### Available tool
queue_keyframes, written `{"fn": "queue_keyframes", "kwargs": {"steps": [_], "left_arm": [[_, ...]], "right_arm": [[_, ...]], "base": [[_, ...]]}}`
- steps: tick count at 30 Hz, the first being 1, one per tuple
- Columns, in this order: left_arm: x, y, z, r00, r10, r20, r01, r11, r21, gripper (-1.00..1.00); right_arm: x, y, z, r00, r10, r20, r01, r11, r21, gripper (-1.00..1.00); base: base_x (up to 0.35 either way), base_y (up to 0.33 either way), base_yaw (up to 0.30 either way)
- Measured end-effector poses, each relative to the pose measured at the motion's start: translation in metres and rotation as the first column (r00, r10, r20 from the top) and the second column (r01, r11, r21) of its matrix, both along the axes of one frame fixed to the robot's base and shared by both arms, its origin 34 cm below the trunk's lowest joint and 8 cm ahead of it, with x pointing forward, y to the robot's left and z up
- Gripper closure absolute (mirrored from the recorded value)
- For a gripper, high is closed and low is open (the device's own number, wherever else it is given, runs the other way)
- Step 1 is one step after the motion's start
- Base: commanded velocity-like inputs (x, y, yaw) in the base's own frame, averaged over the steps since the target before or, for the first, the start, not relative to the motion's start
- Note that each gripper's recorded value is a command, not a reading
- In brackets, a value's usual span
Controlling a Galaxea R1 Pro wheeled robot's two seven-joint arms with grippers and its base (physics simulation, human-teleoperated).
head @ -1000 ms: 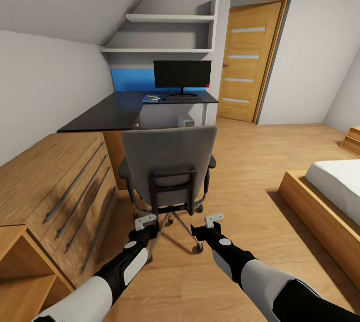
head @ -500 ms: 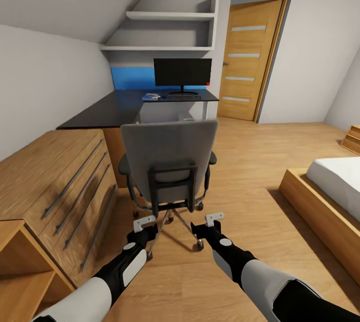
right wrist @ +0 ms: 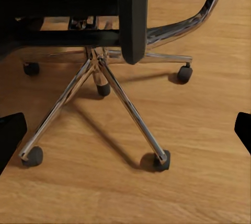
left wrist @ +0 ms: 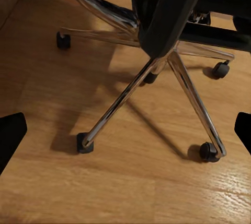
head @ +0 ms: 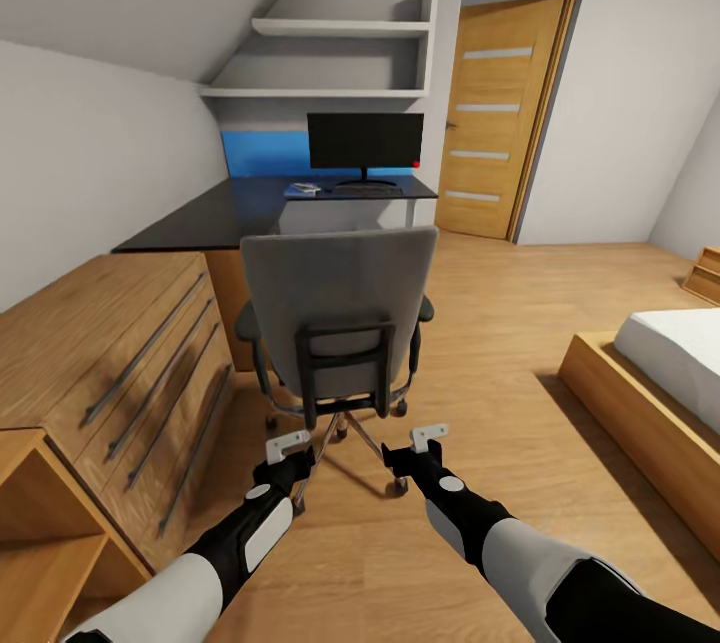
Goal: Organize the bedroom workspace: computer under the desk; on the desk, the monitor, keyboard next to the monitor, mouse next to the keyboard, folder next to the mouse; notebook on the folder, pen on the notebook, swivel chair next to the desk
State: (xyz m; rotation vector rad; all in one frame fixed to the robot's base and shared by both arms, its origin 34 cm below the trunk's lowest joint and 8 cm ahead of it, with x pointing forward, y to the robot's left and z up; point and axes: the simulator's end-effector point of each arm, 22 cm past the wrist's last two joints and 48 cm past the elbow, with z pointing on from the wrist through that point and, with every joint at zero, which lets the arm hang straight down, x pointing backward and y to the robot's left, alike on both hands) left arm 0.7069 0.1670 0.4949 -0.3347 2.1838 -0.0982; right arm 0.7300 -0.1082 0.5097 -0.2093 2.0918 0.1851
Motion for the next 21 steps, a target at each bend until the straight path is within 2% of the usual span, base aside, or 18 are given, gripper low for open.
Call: {"fn": "queue_keyframes", "kwargs": {"steps": [15,21], "left_arm": [[-0.007,0.0,-0.032,1.0,-0.001,0.0,0.001,1.0,-0.003,-1.0],[-0.006,0.0,-0.031,1.0,0.001,0.003,-0.001,1.0,-0.002,-1.0]], "right_arm": [[-0.002,0.001,-0.024,0.999,0.002,0.043,-0.002,1.0,0.01,-1.0],[-0.002,0.0,-0.023,0.999,0.002,0.044,-0.002,1.0,0.01,-1.0]], "base": [[0.0,0.0,0.0],[0.0,0.0,0.0]]}}
